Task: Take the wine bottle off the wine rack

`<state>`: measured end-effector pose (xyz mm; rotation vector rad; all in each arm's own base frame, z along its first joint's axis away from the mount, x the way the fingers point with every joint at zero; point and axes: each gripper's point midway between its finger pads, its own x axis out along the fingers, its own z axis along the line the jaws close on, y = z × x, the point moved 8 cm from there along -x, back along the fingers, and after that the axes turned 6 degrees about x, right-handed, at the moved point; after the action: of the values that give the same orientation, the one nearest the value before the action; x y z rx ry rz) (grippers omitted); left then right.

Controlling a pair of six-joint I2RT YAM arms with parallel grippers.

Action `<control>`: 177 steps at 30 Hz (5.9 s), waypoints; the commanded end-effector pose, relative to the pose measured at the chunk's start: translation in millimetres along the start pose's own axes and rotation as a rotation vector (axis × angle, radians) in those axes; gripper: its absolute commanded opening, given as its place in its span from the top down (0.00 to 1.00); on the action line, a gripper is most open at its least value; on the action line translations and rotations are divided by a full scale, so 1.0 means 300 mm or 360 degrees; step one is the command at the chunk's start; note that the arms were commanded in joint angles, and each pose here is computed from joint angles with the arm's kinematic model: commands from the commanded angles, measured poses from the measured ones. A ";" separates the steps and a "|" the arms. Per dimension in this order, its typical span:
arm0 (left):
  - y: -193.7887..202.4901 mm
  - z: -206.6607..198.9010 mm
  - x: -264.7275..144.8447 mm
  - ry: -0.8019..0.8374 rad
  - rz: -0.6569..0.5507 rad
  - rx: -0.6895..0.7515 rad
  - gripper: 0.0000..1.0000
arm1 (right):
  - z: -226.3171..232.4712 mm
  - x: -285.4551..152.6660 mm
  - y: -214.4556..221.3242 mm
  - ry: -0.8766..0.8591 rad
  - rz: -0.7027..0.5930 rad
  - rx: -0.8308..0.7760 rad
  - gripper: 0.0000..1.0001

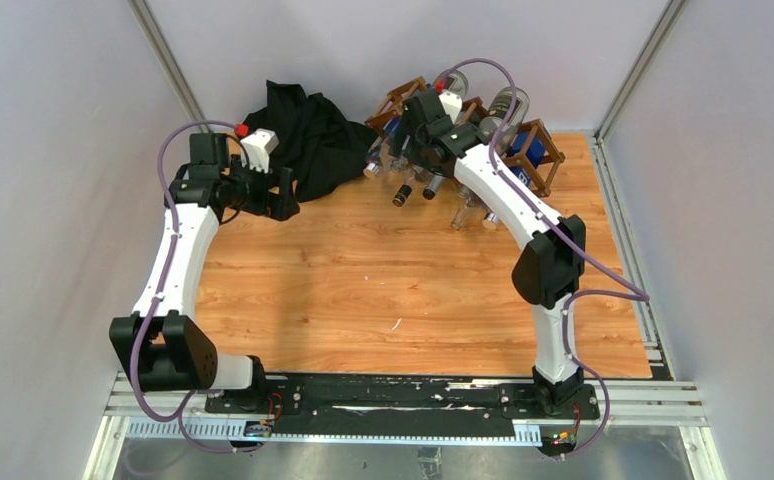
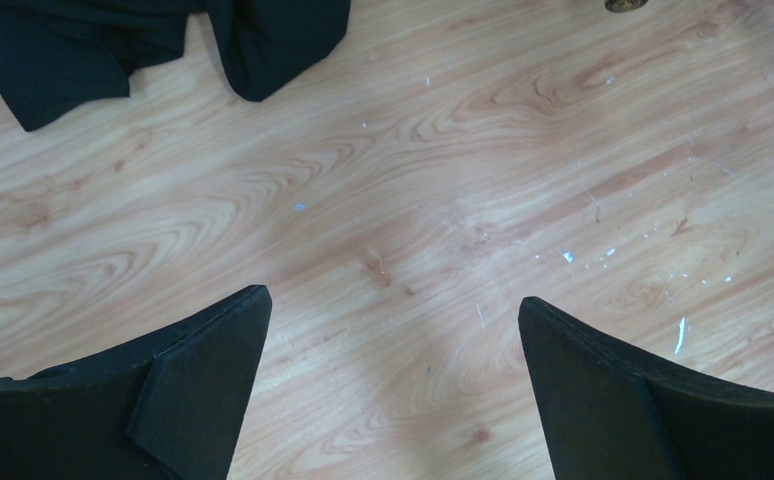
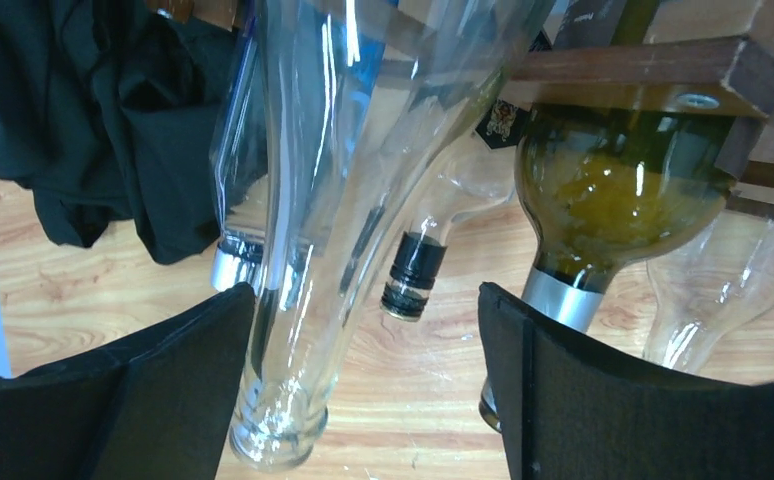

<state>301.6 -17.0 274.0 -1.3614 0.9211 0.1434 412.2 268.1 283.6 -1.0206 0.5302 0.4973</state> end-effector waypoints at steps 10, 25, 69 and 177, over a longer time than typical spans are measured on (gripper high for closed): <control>-0.002 -0.080 -0.114 0.0023 -0.0042 0.0031 0.00 | 0.037 0.070 -0.015 0.0034 -0.0163 0.0138 0.24; -0.024 -0.076 -0.069 0.0016 0.0011 -0.0006 0.00 | 0.045 0.146 -0.009 0.0017 -0.0159 0.0194 0.42; -0.164 -0.132 -0.101 0.0166 -0.0179 0.0767 0.00 | 0.012 -0.538 -0.049 -0.0976 0.0011 0.0008 1.00; -0.260 -0.615 -0.375 0.0659 -0.1035 0.0755 1.00 | -0.090 -0.658 0.390 -0.1902 -0.0087 -0.0959 0.04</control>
<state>195.6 -143.4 365.4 -1.0531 0.7940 -0.6669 186.9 252.2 275.4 -1.1050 -0.4427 1.2479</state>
